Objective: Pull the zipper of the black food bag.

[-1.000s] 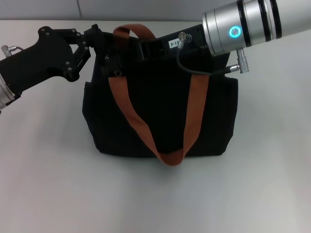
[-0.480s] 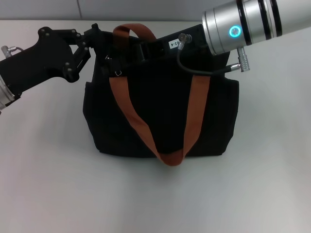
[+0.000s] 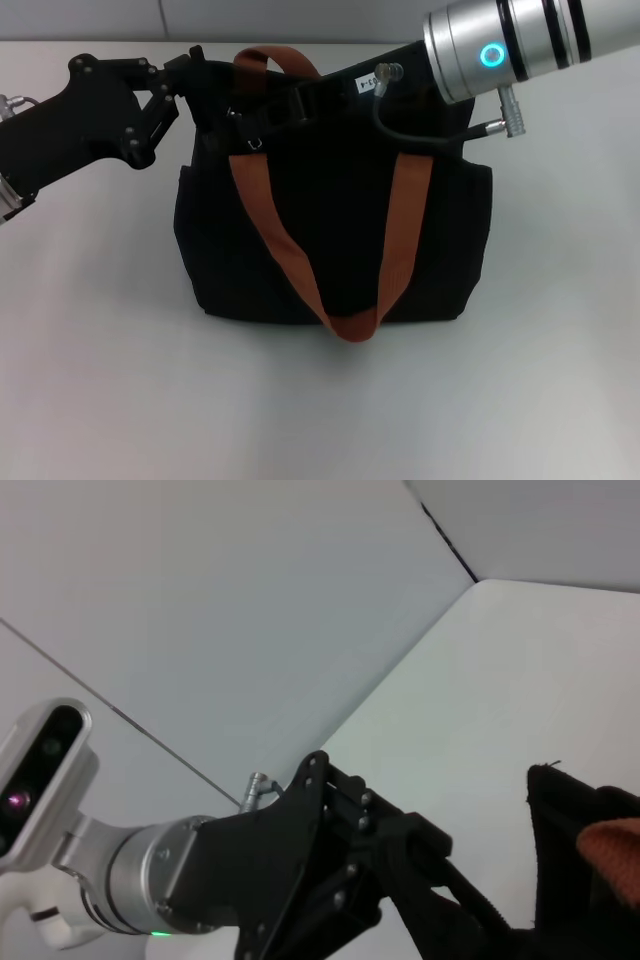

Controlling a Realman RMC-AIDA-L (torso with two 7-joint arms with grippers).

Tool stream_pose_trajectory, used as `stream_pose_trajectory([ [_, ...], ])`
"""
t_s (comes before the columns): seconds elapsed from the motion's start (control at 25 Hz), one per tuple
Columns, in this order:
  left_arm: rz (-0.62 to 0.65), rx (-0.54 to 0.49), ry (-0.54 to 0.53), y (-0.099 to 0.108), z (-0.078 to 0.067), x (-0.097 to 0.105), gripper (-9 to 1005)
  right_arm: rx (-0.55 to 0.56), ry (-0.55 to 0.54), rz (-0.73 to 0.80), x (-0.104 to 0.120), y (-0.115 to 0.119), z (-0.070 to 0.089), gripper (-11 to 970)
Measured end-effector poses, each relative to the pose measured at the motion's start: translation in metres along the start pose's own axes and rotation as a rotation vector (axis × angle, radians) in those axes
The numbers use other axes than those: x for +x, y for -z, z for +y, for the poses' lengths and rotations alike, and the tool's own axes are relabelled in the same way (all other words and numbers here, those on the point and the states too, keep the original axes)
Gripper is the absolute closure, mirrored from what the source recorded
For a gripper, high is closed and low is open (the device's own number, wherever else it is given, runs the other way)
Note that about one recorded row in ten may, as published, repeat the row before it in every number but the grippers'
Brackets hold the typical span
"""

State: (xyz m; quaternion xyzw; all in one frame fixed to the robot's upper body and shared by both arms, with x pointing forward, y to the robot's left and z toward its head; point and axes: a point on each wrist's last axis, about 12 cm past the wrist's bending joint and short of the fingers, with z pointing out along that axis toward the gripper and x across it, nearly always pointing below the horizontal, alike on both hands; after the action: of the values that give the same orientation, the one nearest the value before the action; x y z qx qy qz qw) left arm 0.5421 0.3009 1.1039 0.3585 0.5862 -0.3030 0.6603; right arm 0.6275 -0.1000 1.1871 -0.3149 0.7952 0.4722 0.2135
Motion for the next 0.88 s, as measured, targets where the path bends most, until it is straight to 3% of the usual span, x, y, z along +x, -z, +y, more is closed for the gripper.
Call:
stream_pose_trajectory([
  [0.88,-0.008,-0.025,-0.002,0.004,0.003,-0.001,976,0.097,-0.018,0.030,-0.004,0.015,0.000,962],
])
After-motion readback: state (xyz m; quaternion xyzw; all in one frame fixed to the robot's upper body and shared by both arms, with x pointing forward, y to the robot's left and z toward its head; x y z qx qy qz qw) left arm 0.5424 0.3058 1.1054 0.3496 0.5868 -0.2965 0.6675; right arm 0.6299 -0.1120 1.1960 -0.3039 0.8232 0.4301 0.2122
